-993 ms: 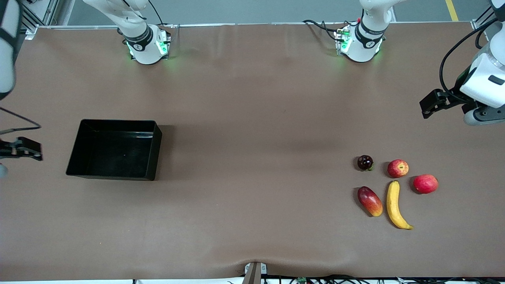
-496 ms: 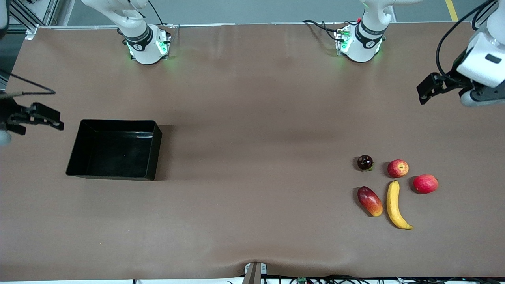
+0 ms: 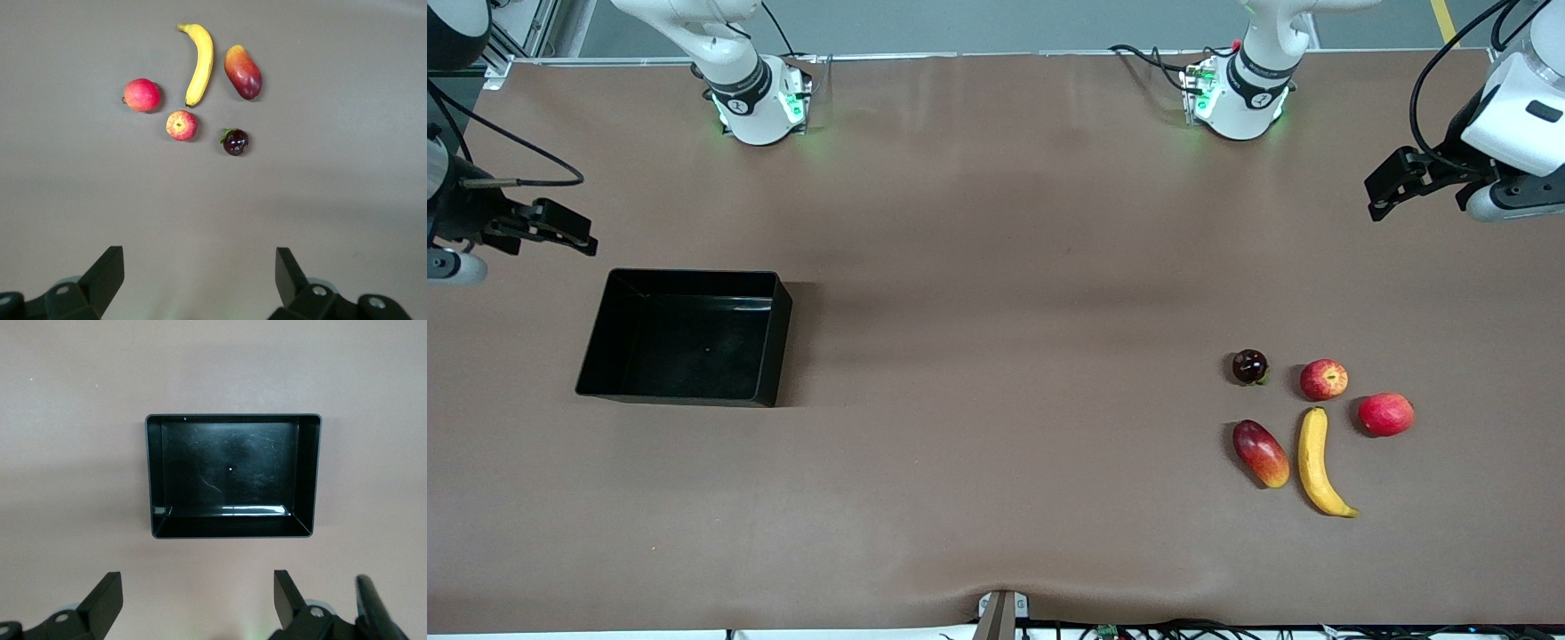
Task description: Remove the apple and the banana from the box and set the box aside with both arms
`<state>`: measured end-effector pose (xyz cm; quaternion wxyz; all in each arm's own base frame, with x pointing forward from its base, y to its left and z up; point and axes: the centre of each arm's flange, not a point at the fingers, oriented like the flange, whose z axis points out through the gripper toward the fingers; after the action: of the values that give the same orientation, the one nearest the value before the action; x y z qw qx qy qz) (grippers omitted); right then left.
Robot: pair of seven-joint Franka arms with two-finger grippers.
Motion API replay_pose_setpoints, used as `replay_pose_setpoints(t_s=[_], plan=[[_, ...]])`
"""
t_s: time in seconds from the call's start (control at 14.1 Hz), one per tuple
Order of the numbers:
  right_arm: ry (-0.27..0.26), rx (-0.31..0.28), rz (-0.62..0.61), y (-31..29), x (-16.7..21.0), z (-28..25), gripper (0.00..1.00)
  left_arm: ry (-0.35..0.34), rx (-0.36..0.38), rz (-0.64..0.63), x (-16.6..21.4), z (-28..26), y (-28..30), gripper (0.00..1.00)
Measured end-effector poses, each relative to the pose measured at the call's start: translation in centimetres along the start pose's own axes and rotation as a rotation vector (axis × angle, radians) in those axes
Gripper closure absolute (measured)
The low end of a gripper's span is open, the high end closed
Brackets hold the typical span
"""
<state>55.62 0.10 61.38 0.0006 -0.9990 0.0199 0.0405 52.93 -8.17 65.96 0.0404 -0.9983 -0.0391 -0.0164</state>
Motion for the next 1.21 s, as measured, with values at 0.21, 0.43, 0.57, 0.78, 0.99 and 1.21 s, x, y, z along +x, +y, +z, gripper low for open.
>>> replay_pose_setpoints(t_s=[0.21, 0.43, 0.57, 0.78, 0.99, 1.21], plan=[[0.044, 0.003, -0.005, -0.3, -0.3, -1.8, 0.00, -0.012, -0.044, 0.004, -0.1, 0.0, 0.5, 0.00], [0.077, 0.007, -0.020, -1.2, -0.7, -3.4, 0.00, -0.013, -0.050, 0.039, -0.1, 0.1, 0.5, 0.00], [0.083, 0.007, -0.031, -1.8, -0.8, -3.7, 0.00, -0.012, -0.051, 0.080, 0.0, 0.2, 0.1, 0.00], [0.084, 0.007, -0.033, -1.9, -0.8, -3.8, 0.00, -0.012, -0.051, 0.104, 0.2, 0.3, -0.9, 0.00], [0.085, 0.007, -0.033, -1.9, -0.8, -3.8, 0.00, -0.015, -0.067, 0.138, 0.6, 0.7, -2.4, 0.00], [0.085, 0.007, -0.033, -1.9, -0.8, -3.8, 0.00, -0.019, -0.073, 0.137, 0.7, 1.0, -2.6, 0.00]])
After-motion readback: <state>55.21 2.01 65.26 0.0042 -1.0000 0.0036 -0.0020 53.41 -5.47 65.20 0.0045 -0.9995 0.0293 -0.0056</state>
